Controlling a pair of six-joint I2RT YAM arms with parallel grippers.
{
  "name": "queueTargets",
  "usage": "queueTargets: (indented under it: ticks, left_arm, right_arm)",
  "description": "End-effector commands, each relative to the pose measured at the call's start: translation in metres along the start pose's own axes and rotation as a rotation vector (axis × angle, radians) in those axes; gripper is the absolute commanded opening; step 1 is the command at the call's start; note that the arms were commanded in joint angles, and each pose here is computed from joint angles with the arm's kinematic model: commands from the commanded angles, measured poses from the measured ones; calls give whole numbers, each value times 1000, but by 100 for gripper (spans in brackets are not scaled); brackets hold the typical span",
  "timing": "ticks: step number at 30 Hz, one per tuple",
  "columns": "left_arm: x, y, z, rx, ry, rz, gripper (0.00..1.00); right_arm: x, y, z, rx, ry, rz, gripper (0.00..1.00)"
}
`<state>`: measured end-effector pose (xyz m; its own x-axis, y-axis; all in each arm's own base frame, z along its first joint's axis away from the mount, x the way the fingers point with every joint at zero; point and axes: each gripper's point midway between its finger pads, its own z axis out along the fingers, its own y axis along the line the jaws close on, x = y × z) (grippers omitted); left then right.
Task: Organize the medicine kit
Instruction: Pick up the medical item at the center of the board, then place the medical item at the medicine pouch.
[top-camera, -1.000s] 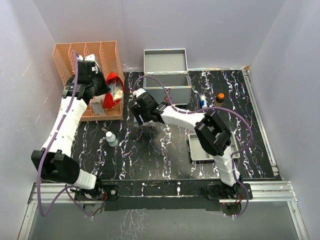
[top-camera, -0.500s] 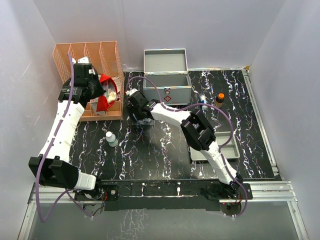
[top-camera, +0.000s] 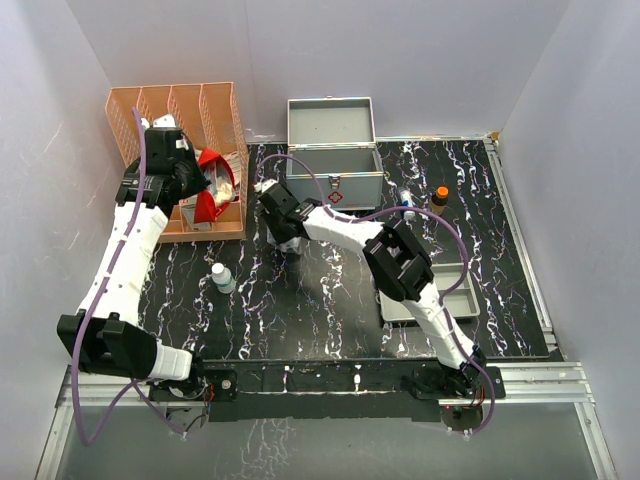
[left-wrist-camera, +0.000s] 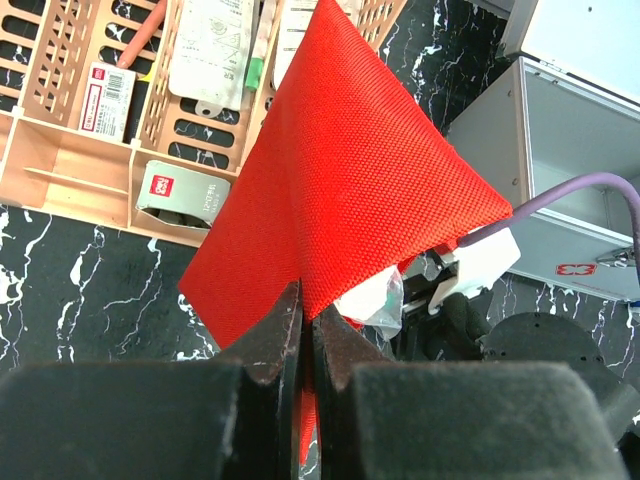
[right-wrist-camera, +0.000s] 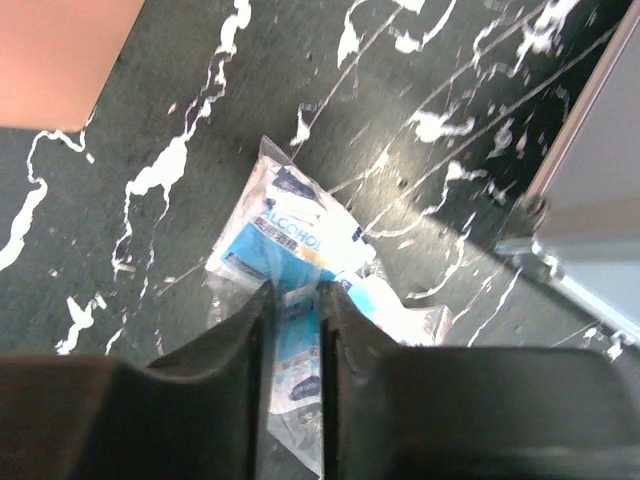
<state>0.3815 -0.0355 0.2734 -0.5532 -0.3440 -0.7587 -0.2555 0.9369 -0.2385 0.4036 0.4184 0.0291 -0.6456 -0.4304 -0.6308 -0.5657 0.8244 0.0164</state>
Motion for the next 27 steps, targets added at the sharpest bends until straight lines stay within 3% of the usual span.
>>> queueTargets:
  ticks: [1,3,7,18,22,27]
  left_arm:
    - [-13,-4,-8,27,-46,-10,0]
    - [-11,-3,-7,30,-41,-2,0]
    - [-3,-8,2,59,-5,38,0]
    - [11,-41,18,238,100,112,0]
    - [11,-66,15,370,125,144,0]
    - [15,-97,2,542,158,146,0]
  right_arm:
    - [64,-7,-14,13,208,-5,8]
    - [73,-8,-27,12,245,-5,0]
    - [66,-5,-61,-15,229,11,0]
    - [-117,0,-230,-124,-205,210,0]
    - [-150,-4,-274,-186,-335,318,0]
    - [-168,3,-294,-274,-446,400,0]
